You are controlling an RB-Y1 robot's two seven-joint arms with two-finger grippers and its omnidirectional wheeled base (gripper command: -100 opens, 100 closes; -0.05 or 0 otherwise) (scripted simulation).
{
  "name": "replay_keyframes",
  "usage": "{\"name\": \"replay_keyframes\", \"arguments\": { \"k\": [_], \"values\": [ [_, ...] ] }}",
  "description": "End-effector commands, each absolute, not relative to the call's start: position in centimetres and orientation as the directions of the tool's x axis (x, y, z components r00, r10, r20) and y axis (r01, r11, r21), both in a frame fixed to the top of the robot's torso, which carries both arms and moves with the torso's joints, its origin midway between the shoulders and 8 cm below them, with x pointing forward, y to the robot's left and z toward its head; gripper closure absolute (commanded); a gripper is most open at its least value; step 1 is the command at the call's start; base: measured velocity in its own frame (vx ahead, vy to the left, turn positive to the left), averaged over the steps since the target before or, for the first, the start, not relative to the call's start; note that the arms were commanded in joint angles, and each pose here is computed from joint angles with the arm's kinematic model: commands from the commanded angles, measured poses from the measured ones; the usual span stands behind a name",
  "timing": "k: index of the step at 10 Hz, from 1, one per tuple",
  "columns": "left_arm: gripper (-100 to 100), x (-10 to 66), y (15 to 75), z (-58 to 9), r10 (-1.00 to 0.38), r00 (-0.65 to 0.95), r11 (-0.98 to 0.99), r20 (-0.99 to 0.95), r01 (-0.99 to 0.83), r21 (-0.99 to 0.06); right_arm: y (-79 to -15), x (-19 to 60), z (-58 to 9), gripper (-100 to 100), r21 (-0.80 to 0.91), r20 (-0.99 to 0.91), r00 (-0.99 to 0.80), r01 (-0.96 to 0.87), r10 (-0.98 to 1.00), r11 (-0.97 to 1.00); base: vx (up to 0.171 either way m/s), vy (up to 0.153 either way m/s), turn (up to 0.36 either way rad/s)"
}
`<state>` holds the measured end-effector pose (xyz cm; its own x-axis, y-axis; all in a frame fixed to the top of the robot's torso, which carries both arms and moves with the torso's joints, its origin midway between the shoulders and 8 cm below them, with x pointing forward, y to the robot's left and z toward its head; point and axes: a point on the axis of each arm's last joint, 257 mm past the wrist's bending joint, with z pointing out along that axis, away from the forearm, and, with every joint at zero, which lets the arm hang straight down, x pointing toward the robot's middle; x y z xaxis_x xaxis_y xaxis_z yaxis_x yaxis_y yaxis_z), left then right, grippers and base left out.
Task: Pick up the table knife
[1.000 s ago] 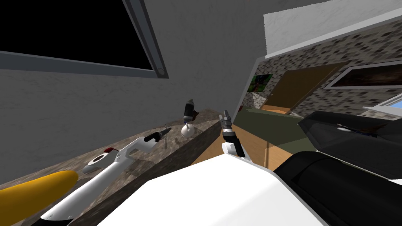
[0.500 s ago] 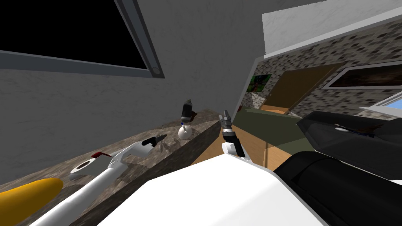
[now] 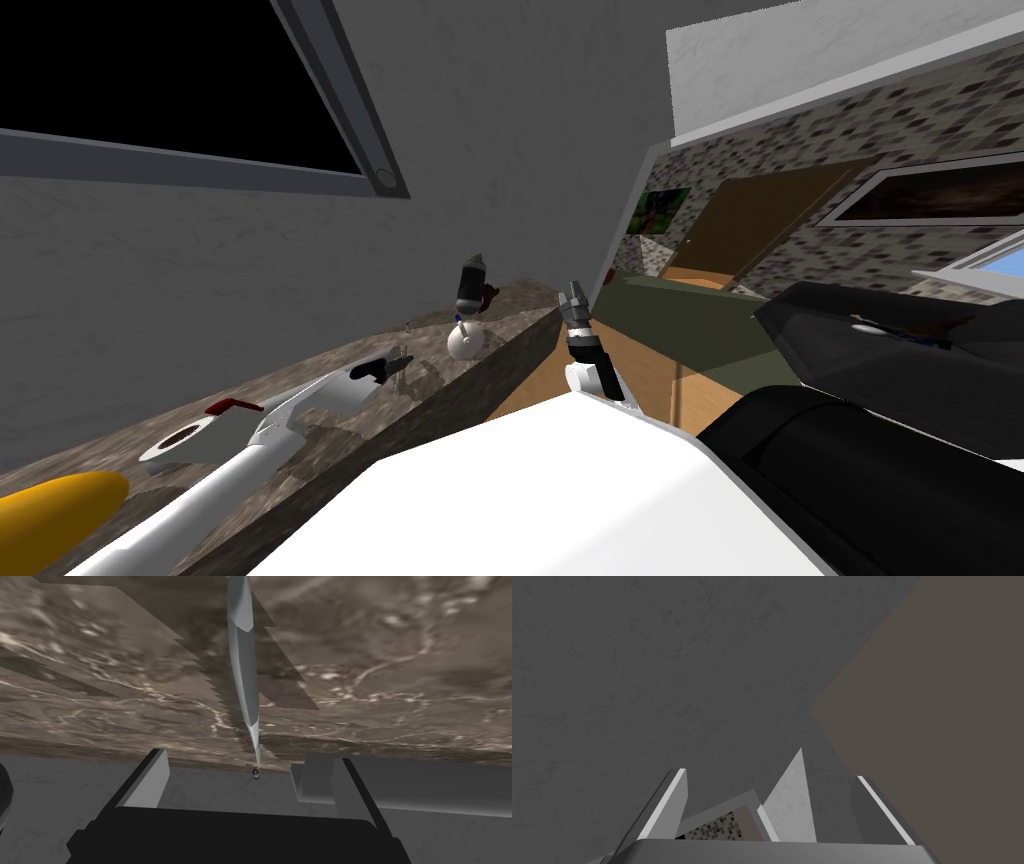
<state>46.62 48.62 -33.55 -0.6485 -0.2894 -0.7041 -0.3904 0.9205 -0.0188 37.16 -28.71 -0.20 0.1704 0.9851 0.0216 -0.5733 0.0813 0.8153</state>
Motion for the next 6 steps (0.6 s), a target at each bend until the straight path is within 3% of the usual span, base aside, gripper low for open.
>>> {"name": "replay_keyframes", "arguments": {
  "k": [1, 2, 5, 6],
  "values": [
    [0, 46.6, 48.6, -33.5, -0.289, -0.648, 0.92, -0.704, -0.39, -0.019, -28.7, 37.2, -0.2, 0, 0.815, 0.022, 0.17, -0.573, 0.985, 0.081, 0.0, 0.0, 0.0],
    [-100, 46.4, 48.9, -34.4, -0.295, -0.646, 0.917, -0.704, -0.398, -0.02, -28.7, 37.2, -0.2, 0, 0.815, 0.022, 0.17, -0.573, 0.985, 0.081, 0.026, 0.012, -0.059],
    [-100, 46.3, 49.1, -34.8, -0.299, -0.645, 0.915, -0.704, -0.404, -0.019, -28.7, 37.2, -0.2, 0, 0.815, 0.021, 0.17, -0.573, 0.985, 0.081, 0.013, 0.008, -0.024],
    [100, 46.3, 49.1, -34.9, -0.299, -0.644, 0.915, -0.704, -0.403, -0.02, -28.7, 37.2, -0.2, 0, 0.815, 0.022, 0.17, -0.573, 0.985, 0.081, 0.0, 0.0, 0.0]
  ]
}}
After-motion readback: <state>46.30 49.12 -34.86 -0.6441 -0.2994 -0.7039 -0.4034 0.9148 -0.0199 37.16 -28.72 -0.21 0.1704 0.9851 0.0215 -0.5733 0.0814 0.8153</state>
